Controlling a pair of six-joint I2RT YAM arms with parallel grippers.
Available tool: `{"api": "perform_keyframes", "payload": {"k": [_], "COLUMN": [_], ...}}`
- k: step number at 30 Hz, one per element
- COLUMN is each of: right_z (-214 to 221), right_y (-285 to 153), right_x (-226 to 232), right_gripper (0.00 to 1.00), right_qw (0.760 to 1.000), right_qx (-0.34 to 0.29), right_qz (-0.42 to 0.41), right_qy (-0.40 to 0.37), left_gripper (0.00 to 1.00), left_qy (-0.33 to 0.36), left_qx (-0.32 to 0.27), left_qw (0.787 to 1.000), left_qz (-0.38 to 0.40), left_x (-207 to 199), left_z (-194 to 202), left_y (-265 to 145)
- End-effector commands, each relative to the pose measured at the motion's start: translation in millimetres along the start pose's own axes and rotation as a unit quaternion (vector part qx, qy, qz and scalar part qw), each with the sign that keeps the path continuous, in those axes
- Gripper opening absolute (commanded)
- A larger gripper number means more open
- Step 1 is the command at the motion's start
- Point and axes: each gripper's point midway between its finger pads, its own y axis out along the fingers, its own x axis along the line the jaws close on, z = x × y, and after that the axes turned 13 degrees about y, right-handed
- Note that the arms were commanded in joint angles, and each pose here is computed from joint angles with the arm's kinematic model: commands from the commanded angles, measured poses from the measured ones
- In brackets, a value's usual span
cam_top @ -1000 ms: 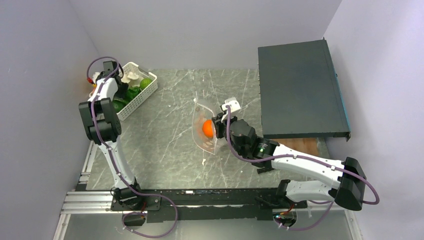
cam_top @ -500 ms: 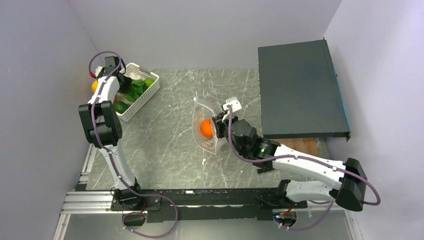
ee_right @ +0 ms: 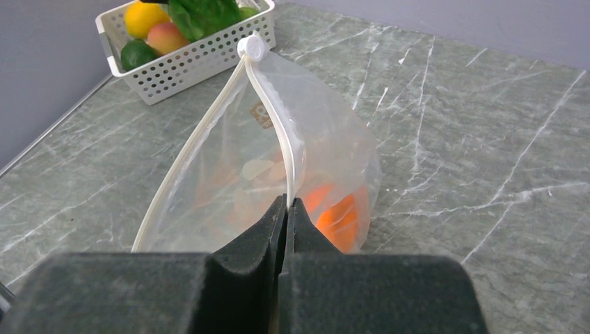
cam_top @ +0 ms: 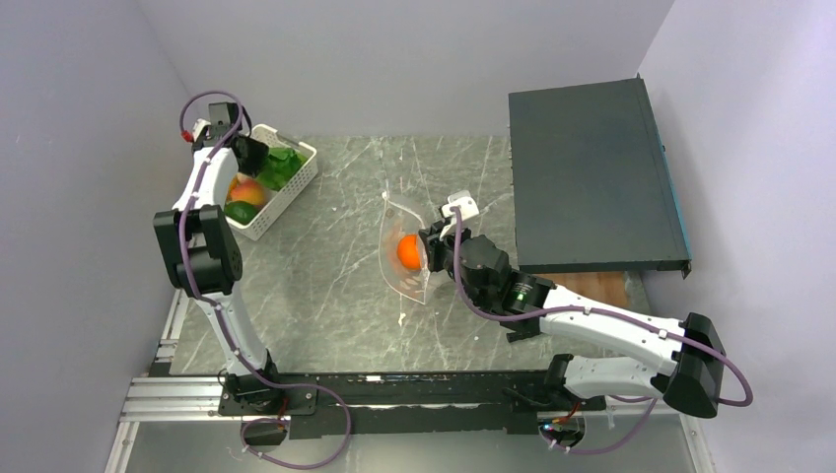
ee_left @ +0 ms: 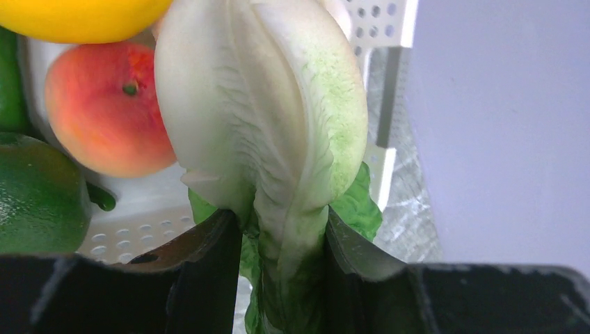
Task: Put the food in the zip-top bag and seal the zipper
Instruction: Pick up the fake vegetable from the bin.
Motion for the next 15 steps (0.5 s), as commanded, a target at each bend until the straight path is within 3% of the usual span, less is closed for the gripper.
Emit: {"api": "perform_keyframes", "payload": {"k": [1, 10, 13, 15], "right_z": [-14, -8, -4, -3], "right_y": [-2, 4, 7, 8], "right_x": [10, 7, 7, 7], "right_gripper": [0.00, 0.00, 0.00, 0.00], "right_qw": [0.999, 1.000, 1.000, 1.000], "right_qx": [-0.022, -0.013, -0.008, -0.006], "right_qz": [-0.020, -0.006, -0.002, 0.000], "right_qy": [0.020, 0.008, 0.003, 0.000], "left_gripper": [0.26, 0.16, 0.11, 0.07], "left_qy": [0.002, 0.058, 0.097, 0.141], "left_qx": [-0.015, 0.011, 0.029, 0.049], "left_qw": [0.995, 0.980, 0.964, 0.941], "left_qz": [0.101, 0.192, 0.247, 0.302], "left_x": [-52, -66, -63, -62], "left_z": [-15, 14, 34, 54], "left_y": [-54, -124, -160, -190]}}
